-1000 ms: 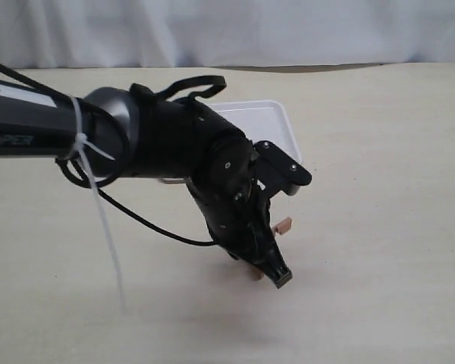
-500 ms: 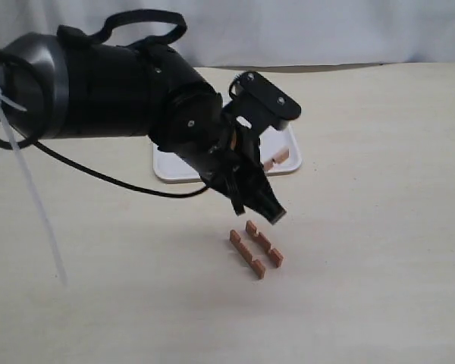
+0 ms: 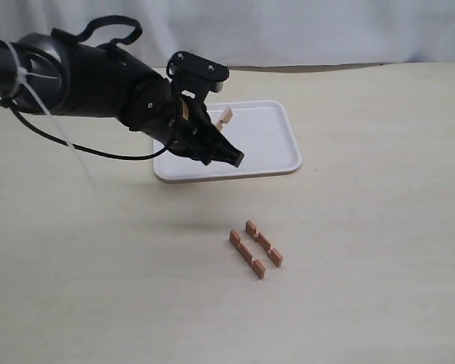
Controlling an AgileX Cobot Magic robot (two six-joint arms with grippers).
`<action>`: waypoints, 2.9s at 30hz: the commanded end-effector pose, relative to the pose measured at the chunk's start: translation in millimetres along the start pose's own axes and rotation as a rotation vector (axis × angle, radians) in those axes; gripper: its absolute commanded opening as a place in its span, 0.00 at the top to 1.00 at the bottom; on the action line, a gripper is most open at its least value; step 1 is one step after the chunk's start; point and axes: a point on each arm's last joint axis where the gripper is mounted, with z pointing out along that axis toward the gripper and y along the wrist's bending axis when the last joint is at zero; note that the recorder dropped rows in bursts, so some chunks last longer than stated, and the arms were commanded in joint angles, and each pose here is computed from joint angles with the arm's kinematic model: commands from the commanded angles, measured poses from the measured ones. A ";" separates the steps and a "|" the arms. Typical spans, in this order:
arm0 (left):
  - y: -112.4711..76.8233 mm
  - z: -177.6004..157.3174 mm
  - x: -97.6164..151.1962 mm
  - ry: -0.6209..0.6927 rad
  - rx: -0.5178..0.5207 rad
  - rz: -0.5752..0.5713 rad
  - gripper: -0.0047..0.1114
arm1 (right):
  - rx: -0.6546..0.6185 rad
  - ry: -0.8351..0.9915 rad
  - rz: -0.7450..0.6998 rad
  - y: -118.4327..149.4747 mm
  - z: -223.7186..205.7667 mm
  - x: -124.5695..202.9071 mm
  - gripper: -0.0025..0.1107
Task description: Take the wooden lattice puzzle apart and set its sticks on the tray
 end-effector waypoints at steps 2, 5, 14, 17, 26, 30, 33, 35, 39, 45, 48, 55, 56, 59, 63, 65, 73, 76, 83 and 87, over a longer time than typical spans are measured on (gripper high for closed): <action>13.4 26.0 6.8 -0.022 0.000 -0.081 0.92 | -0.003 -0.004 -0.004 0.2 -0.1 0.2 0.94; 14.5 33.6 8.1 -0.032 0.003 -0.092 0.92 | -0.003 -0.004 -0.004 0.2 -0.1 0.2 0.94; 14.4 49.9 0.6 -0.020 0.000 -0.090 0.92 | -0.003 -0.004 -0.004 0.2 -0.1 0.2 0.94; 14.3 53.4 -0.7 -0.020 0.000 -0.090 0.92 | -0.003 -0.004 -0.004 0.2 -0.1 0.2 0.94; 14.1 57.9 -1.1 -0.033 0.002 -0.089 0.79 | -0.003 -0.004 -0.004 0.2 -0.1 0.2 0.94; 14.4 55.4 -3.4 -0.006 -0.002 -0.090 0.53 | -0.003 -0.004 -0.004 0.2 -0.1 0.2 0.94; 15.1 44.9 -9.6 0.032 -0.010 -0.089 0.45 | -0.003 -0.004 -0.004 0.2 -0.1 0.2 0.94; 15.7 34.4 -15.3 0.058 -0.016 -0.090 0.45 | -0.003 -0.004 -0.004 0.2 -0.1 0.2 0.94; 11.6 5.9 -25.1 0.123 -0.020 -0.089 0.45 | -0.003 -0.004 -0.004 0.2 -0.1 0.2 0.94; -22.0 -21.4 -18.4 0.251 0.009 0.078 0.45 | -0.003 -0.004 -0.004 0.2 -0.1 0.2 0.94; -49.5 -22.0 -7.8 0.314 0.035 0.153 0.45 | -0.003 -0.004 -0.004 0.2 -0.1 0.2 0.94; -106.4 -21.9 16.4 0.332 0.089 0.304 0.45 | -0.003 -0.004 -0.004 0.2 -0.1 0.2 0.94; -110.6 -21.6 18.3 0.336 0.090 0.319 0.44 | -0.003 -0.004 -0.004 0.2 -0.1 0.2 0.94; -115.7 -18.8 22.7 0.355 0.091 0.335 0.36 | -0.003 -0.004 -0.004 0.2 -0.1 0.2 0.94; -116.0 -10.5 27.7 0.381 0.087 0.338 0.26 | -0.003 -0.004 -0.004 0.2 -0.1 0.2 0.94; -116.7 -6.2 30.8 0.397 0.090 0.329 0.25 | -0.003 -0.004 -0.004 0.2 -0.1 0.2 0.94; -120.1 13.1 43.2 0.448 0.106 0.300 0.25 | -0.003 -0.004 -0.004 0.2 -0.1 0.2 0.94; -121.8 15.4 42.5 0.428 0.118 0.286 0.25 | -0.003 -0.004 -0.004 0.2 -0.1 0.2 0.94; -120.8 14.9 45.3 0.460 0.115 0.303 0.25 | -0.003 -0.004 -0.004 0.2 -0.1 0.2 0.94; -123.8 14.7 45.5 0.459 0.140 0.266 0.22 | -0.003 -0.004 -0.004 0.2 -0.1 0.2 0.94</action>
